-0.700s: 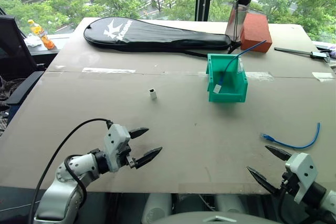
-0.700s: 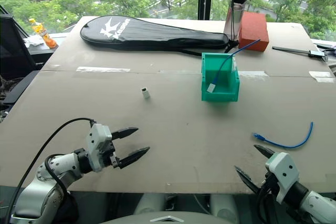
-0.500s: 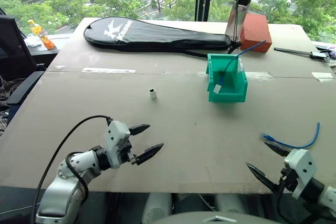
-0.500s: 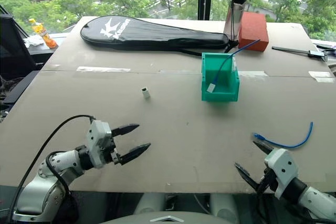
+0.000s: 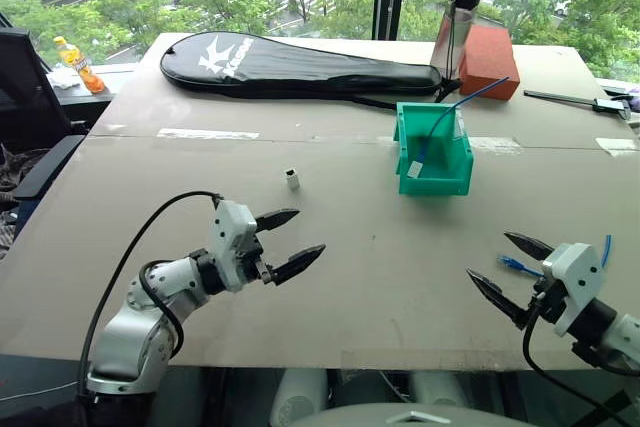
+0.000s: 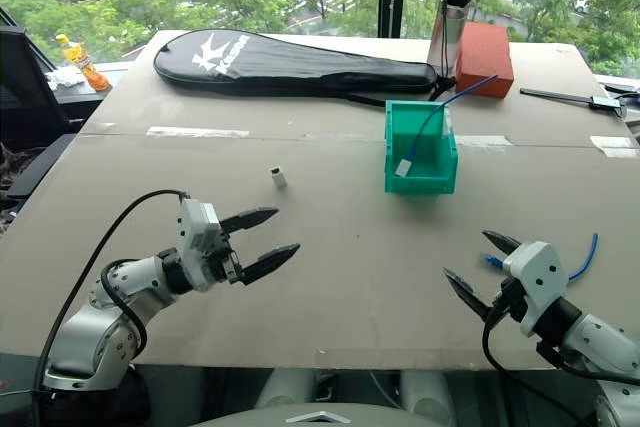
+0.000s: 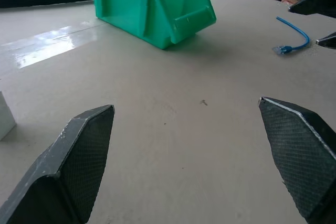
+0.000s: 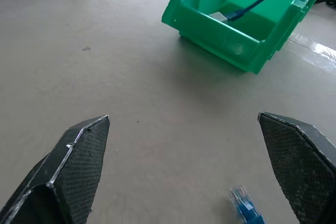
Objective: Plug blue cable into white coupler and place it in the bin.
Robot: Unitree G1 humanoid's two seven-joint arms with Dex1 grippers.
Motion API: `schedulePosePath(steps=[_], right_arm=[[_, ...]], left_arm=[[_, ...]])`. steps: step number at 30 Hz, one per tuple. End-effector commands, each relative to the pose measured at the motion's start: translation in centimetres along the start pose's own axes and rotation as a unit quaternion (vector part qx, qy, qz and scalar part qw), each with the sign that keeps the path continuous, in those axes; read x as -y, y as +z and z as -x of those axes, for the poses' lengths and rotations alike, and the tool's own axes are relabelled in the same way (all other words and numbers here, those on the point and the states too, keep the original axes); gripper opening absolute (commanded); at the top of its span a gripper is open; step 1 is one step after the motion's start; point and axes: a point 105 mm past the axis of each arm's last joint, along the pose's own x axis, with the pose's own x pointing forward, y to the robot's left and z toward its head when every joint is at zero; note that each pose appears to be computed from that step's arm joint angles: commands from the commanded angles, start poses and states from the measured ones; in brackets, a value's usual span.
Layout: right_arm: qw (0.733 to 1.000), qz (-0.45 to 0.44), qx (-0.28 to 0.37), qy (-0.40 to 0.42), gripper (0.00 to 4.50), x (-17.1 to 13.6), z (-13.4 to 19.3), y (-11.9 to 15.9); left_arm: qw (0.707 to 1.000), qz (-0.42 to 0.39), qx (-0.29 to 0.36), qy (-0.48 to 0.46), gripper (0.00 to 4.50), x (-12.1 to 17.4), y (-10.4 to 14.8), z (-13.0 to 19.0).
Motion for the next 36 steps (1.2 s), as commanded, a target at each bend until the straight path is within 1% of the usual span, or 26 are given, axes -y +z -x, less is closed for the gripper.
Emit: schedulePosePath(steps=[1,7,10,14,20,23,25,27,30,31,32,33,34,35,36], right_arm=[[0.999,0.002,-0.039,0.004,4.47,1.4,1.2,0.1],[0.989,-0.020,-0.133,0.062,4.47,2.5,1.5,-1.2],[0.982,-0.021,-0.176,0.068,4.47,3.6,1.0,-2.0],[0.971,-0.002,-0.226,0.077,4.47,4.6,0.2,-2.4],[0.964,-0.002,-0.246,0.099,4.47,5.4,-1.0,-1.9],[0.963,-0.002,-0.246,0.107,4.47,5.6,-1.8,-1.9],[0.961,0.005,-0.252,0.111,3.98,5.6,-2.3,-2.2],[0.960,0.015,-0.255,0.117,3.35,5.4,-2.7,-2.4],[0.958,0.020,-0.256,0.125,1.93,5.0,-3.2,-2.4],[0.958,0.027,-0.256,0.128,1.66,4.9,-3.2,-2.4],[0.957,0.033,-0.257,0.130,1.17,4.9,-3.2,-2.4],[0.956,0.036,-0.258,0.132,0.81,4.9,-3.1,-2.4],[0.956,0.043,-0.257,0.136,0.30,4.8,-3.1,-2.3],[0.956,0.052,-0.254,0.140,0.14,4.7,-3.1,-2.1],[0.956,0.059,-0.250,0.144,0.14,4.7,-3.1,-1.9]], left_arm=[[0.996,-0.040,0.020,-0.074,4.50,2.1,2.0,-0.4],[0.987,-0.060,0.013,-0.146,4.50,3.2,2.7,-0.8],[0.986,-0.068,0.017,-0.152,4.50,2.8,3.0,-1.1],[0.983,-0.077,0.017,-0.163,4.50,2.8,3.4,-1.3],[0.982,-0.081,0.020,-0.169,4.50,3.0,3.8,-1.3],[0.982,-0.079,0.021,-0.172,4.50,3.1,3.6,-1.4],[0.981,-0.079,0.020,-0.174,4.50,3.1,3.5,-1.5],[0.981,-0.079,0.021,-0.174,4.50,3.3,3.5,-1.5],[0.982,-0.082,0.022,-0.170,4.50,3.3,3.5,-1.6],[0.982,-0.082,0.024,-0.168,4.50,3.3,3.6,-1.6],[0.982,-0.082,0.025,-0.167,4.50,3.3,3.6,-1.6],[0.982,-0.082,0.026,-0.166,4.50,3.3,3.6,-1.7],[0.982,-0.082,0.026,-0.166,4.50,3.3,3.6,-1.7],[0.983,-0.081,0.026,-0.165,4.50,3.3,3.5,-1.7],[0.983,-0.081,0.026,-0.164,4.50,3.3,3.5,-1.7]])
